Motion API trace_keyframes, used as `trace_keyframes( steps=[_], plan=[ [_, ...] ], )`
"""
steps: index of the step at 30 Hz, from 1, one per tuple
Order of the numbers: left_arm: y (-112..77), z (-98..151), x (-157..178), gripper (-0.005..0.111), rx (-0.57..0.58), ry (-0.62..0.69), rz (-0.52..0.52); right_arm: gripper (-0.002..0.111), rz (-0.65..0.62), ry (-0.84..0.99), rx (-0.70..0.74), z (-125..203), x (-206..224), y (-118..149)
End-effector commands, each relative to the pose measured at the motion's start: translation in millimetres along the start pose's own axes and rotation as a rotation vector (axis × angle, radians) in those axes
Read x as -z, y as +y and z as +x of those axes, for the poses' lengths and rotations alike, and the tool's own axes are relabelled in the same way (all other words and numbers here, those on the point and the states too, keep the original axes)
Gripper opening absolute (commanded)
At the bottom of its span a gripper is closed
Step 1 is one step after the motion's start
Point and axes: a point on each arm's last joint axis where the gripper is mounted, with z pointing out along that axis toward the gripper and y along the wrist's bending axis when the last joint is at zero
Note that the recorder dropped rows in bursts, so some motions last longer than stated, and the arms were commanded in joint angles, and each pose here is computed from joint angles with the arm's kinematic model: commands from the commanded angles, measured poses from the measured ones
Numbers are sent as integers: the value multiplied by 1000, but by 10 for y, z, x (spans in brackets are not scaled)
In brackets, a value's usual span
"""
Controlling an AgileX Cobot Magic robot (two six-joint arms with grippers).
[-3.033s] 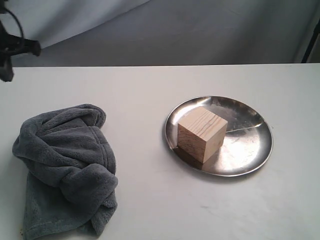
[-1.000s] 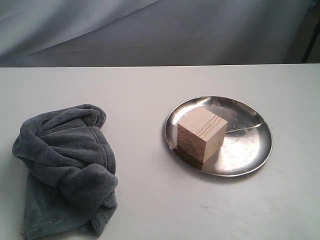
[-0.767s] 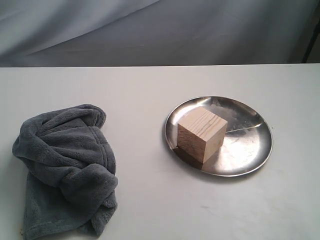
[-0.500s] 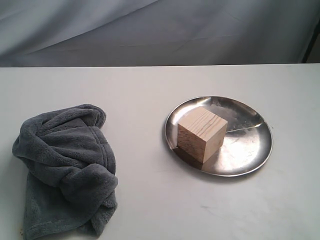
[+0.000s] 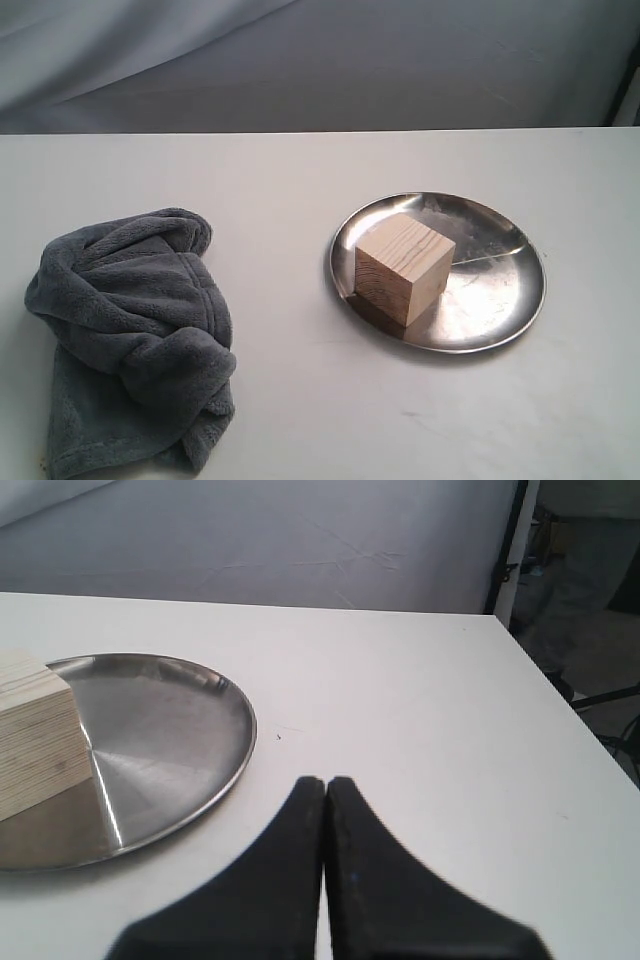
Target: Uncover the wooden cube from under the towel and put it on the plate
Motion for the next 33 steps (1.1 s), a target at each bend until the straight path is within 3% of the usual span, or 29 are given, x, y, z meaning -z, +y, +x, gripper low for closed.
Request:
trace_keyframes(
  steps=[1, 33],
  plan=[
    [-1, 27, -1, 0, 15, 16, 1, 0, -2, -4, -13, 6, 0, 3],
    [-1, 7, -1, 0, 13, -5, 1, 0, -2, -4, -13, 6, 0, 3]
  ],
)
